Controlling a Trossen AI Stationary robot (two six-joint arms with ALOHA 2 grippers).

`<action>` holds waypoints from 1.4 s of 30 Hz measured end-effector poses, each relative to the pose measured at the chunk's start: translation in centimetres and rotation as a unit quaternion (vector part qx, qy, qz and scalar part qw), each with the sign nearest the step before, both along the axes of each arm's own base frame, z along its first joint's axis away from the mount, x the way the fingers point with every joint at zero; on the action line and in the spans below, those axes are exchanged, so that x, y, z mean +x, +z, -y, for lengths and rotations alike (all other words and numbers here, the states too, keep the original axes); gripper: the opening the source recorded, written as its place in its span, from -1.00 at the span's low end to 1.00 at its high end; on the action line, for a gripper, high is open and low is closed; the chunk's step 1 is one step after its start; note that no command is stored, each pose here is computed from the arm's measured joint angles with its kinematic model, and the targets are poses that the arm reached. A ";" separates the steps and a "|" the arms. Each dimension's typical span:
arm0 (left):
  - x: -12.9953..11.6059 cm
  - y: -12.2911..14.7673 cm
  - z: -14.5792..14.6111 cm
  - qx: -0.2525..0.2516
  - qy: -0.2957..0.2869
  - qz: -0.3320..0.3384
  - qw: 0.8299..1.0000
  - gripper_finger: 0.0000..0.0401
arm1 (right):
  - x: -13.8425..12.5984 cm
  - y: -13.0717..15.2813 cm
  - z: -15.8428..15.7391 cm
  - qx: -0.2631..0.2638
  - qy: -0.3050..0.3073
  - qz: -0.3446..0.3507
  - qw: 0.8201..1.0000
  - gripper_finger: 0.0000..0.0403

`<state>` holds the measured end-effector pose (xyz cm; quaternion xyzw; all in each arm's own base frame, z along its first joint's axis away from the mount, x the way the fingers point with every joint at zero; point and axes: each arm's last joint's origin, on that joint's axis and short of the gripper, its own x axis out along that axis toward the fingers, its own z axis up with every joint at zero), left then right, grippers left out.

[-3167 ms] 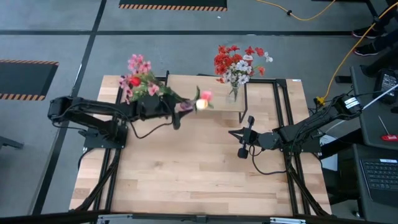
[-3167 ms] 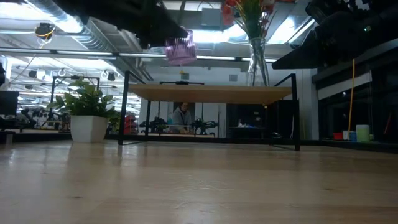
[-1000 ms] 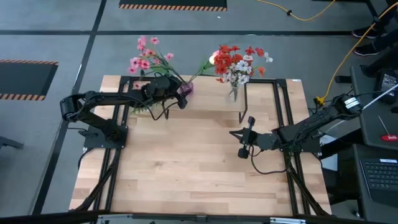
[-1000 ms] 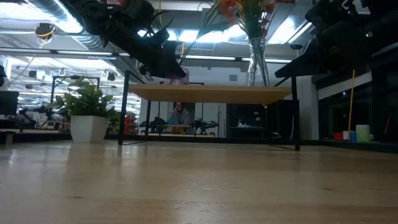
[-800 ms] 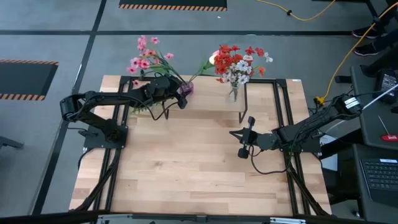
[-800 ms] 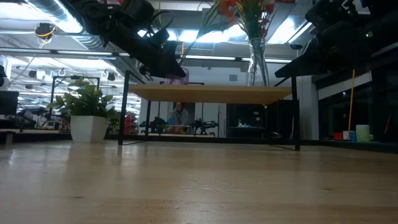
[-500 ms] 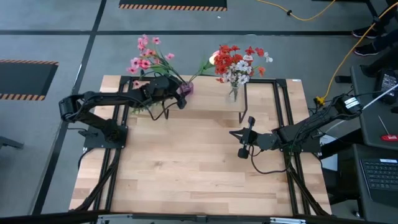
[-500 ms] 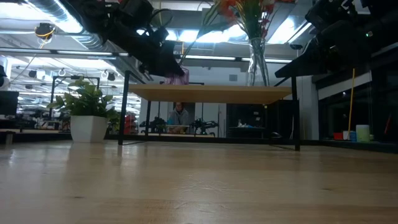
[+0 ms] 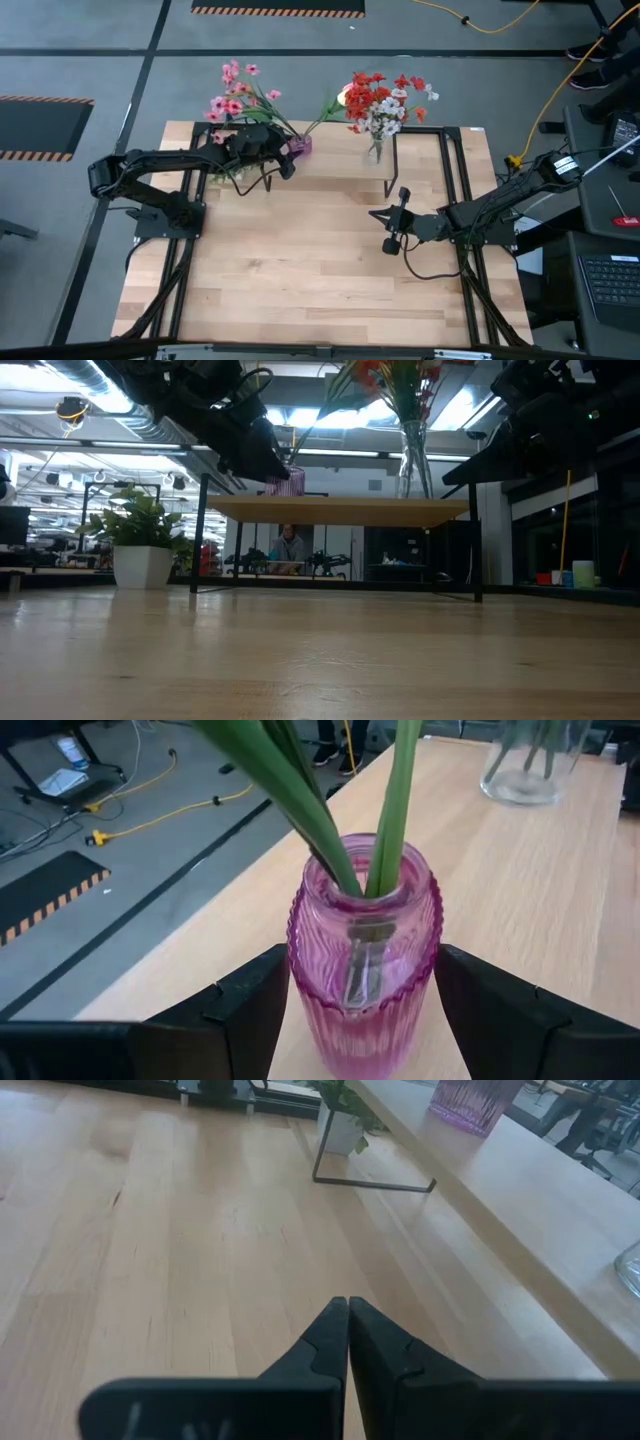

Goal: Pick and place flowers into a vace then onto a shelf
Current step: Put the purple vase with flowers on the shelf, then return to Home Position

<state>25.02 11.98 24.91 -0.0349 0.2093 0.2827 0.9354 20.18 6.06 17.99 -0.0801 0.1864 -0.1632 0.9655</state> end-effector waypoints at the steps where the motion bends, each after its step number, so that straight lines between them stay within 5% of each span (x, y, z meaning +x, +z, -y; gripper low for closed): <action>1: 0.0 0.0 0.0 0.003 -0.001 -0.002 1.000 0.20 | 0.0 0.0 0.0 0.000 0.000 0.000 1.000 -0.92; 26: -3.2 2.2 3.5 0.026 -0.032 -0.065 0.997 0.21 | 0.0 0.0 0.0 0.001 0.000 0.000 1.000 -0.92; 42: -3.7 1.6 7.8 -0.028 -0.096 -0.104 0.989 0.21 | 0.0 0.0 -0.1 0.007 0.011 -0.002 1.000 -0.92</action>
